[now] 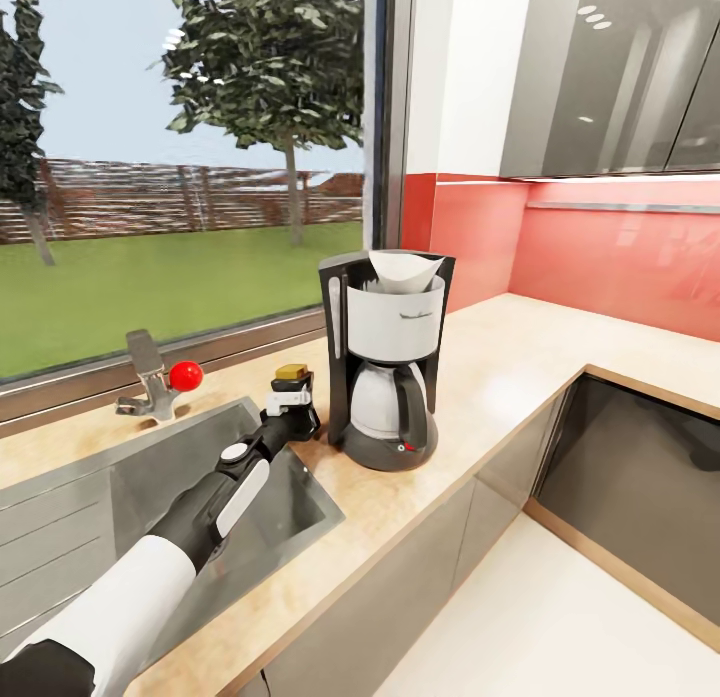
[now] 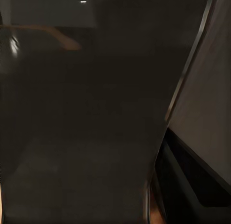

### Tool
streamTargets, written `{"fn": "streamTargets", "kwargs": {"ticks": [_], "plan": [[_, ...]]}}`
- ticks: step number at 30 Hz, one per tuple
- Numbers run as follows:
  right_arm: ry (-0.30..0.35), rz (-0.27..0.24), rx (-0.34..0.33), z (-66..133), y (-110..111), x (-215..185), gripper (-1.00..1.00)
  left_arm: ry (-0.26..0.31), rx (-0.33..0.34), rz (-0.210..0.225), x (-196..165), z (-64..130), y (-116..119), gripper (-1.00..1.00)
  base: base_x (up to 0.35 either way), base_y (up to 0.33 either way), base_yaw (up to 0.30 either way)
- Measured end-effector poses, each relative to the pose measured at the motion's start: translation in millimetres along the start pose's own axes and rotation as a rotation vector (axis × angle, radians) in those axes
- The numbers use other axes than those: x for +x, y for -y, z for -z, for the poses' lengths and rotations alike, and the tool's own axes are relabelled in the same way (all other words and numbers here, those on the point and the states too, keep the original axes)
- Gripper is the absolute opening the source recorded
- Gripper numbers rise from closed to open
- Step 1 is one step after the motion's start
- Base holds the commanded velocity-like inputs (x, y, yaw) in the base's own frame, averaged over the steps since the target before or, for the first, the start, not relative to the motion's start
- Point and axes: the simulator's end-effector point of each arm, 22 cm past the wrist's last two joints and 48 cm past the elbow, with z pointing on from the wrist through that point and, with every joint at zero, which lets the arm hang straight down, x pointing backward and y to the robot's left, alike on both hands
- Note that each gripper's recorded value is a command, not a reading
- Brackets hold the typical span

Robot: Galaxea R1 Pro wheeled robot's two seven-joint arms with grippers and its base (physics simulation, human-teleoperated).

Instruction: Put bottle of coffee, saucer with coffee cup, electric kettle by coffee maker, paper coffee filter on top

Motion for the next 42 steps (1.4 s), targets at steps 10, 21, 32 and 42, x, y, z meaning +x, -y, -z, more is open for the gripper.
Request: {"fn": "streamTargets", "kwargs": {"ticks": [10, 21, 32, 42], "plan": [[-0.001, 0.001, 0.0, -0.1, 0.0, 0.1, 1.0, -0.026, -0.012, 0.001, 12.5, -0.3, -6.4, 1.0, 0.0, 0.0, 0.0], [0.0, 0.0, 0.0, -0.1, 0.0, -0.1, 1.0, -0.021, -0.011, 0.001, 10.3, -0.2, -5.8, 1.0, 0.0, 0.0, 0.0], [0.001, 0.0, 0.0, -0.1, 0.0, -0.2, 1.0, -0.017, -0.01, 0.002, 8.4, -0.1, -5.3, 1.0, 0.0, 0.0, 0.0], [0.001, 0.0, 0.0, -0.1, 0.0, -0.2, 1.0, -0.015, -0.01, 0.002, 7.4, -0.2, -5.1, 1.0, 0.0, 0.0, 0.0]]}}
